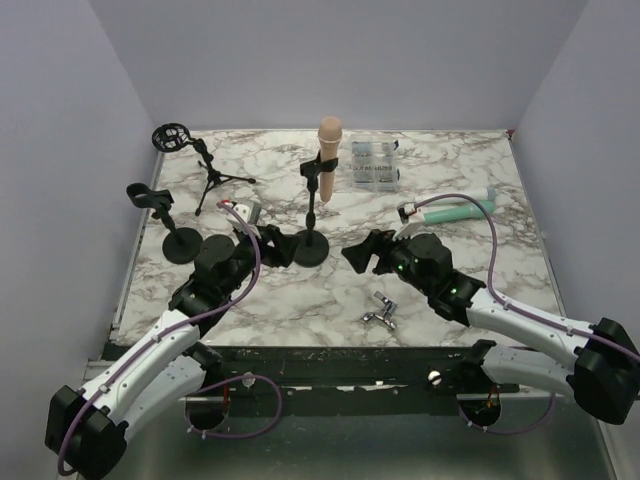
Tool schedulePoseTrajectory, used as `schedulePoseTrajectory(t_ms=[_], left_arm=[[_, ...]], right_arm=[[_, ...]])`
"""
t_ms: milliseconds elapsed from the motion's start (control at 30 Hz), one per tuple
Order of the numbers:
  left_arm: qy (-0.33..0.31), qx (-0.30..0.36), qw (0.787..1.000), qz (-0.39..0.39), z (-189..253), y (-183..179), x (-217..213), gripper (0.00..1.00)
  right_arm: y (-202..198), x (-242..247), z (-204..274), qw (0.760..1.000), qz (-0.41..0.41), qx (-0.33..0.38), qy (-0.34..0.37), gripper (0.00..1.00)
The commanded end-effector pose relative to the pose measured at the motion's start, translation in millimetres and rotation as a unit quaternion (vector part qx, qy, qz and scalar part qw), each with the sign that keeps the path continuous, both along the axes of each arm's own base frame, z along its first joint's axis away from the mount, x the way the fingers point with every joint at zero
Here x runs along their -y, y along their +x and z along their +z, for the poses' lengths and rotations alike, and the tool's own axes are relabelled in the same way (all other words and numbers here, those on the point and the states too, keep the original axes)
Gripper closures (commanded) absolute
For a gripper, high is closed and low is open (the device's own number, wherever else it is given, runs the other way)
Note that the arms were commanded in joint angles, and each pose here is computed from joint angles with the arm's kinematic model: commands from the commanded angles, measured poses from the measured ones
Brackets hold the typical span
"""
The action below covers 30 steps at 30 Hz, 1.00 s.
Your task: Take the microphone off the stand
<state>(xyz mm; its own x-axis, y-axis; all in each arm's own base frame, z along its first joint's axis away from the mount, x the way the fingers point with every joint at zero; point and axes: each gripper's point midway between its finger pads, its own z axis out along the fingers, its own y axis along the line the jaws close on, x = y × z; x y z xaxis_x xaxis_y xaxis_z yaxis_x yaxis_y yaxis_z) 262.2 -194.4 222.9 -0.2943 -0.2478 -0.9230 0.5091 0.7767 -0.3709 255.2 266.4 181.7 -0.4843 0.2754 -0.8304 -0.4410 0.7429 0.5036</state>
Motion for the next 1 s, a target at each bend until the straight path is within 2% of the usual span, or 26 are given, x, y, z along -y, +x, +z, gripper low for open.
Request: schedulePoseTrajectory(t_ms=[0, 133, 267, 467, 600, 700, 967], left_arm=[[-0.001, 0.013, 1.000, -0.009, 24.4, -4.5, 0.2, 0.31], [-0.010, 0.015, 1.000, -0.009, 42.8, -6.4, -3.3, 0.24], [-0.008, 0.015, 1.000, 0.013, 74.3, -2.9, -20.1, 0.22], [-0.029, 0.075, 0.995, 0.051, 128.3, -13.2, -53.3, 0.20], [-0.034, 0.089, 0.993, 0.071, 121.0, -22.2, -65.1, 0.19], [-0.032, 0.084, 0.992, 0.088, 106.6, -27.6, -73.7, 0.19], [0.020, 0.089, 0.987, 0.131, 94.8, -45.1, -101.6, 0.16]], right_arm=[[1.0, -5.6, 2.3, 1.000, 0.013, 0.004, -0.002, 0.15], [1.1, -3.4, -1.8, 1.000, 0.011, 0.004, -0.009, 0.15], [4.3, -0.1, 0.3, 1.000, 0.004, 0.014, -0.022, 0.14], [16.5, -1.8, 39.1, 0.997, 0.005, 0.063, -0.048, 0.14], [27.5, -11.3, 79.2, 0.993, 0.013, 0.102, -0.054, 0.12], [38.0, -21.3, 108.3, 0.990, 0.019, 0.125, -0.063, 0.05], [68.4, -43.0, 151.6, 0.984, 0.005, 0.153, -0.090, 0.00]])
